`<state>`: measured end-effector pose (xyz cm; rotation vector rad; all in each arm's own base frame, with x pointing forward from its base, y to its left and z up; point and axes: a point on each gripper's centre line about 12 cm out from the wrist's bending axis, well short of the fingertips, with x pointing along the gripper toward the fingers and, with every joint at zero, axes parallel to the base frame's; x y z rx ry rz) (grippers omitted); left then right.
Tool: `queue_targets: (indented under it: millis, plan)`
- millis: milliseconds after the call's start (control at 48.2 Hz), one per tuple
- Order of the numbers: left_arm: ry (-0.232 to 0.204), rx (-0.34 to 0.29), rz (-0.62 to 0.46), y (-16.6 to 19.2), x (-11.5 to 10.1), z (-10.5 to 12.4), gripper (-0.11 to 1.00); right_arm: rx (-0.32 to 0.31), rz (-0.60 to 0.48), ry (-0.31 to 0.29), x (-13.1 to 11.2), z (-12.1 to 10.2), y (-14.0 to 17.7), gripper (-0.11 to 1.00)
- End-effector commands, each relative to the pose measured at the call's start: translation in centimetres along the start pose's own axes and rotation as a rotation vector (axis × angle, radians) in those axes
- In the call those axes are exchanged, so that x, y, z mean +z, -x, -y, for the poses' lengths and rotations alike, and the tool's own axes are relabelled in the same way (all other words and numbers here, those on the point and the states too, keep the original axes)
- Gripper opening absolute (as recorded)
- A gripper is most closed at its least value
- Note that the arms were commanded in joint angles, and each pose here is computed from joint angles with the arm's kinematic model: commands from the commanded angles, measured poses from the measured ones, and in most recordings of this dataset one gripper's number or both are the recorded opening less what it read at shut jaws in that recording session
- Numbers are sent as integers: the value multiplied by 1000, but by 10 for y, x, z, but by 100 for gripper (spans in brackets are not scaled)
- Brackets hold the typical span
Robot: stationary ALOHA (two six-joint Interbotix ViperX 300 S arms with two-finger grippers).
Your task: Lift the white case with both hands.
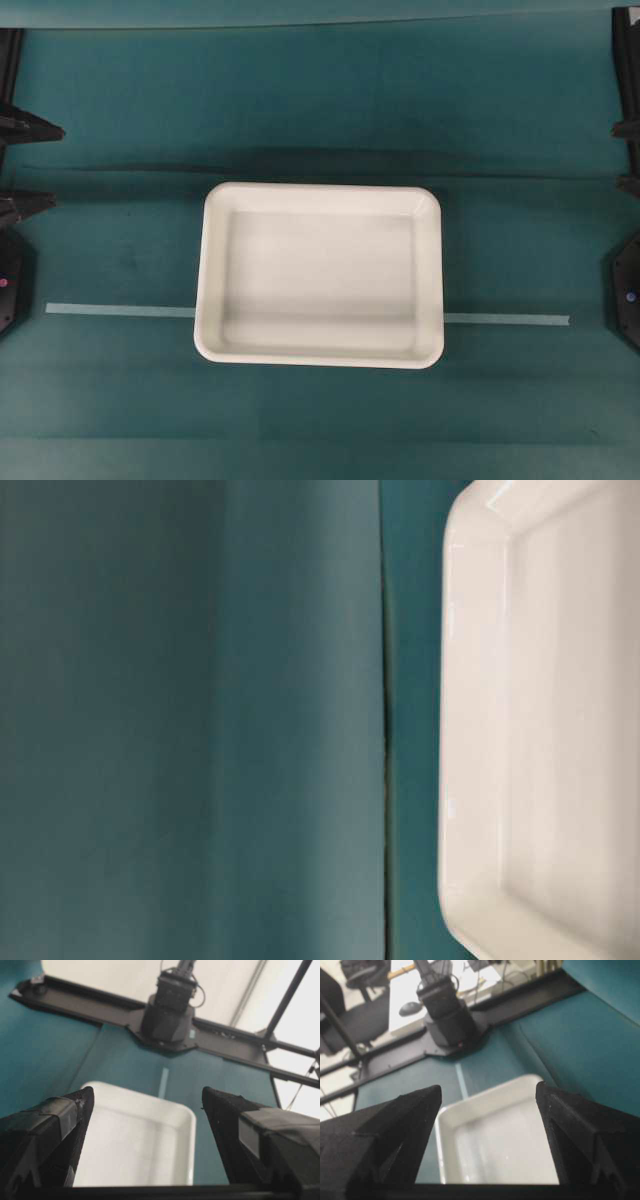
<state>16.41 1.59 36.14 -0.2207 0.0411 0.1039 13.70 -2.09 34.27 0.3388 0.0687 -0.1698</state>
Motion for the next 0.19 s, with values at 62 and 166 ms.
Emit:
queue_targets:
  millis: [62,166]
  plan:
    - [-6,-1,3,-2,3,1,93,-14,-32,-1,-4,2,-3,83]
    - [-5,-3,9,-1,4,1,93,-16,-37,-3,-5,2,-3,83]
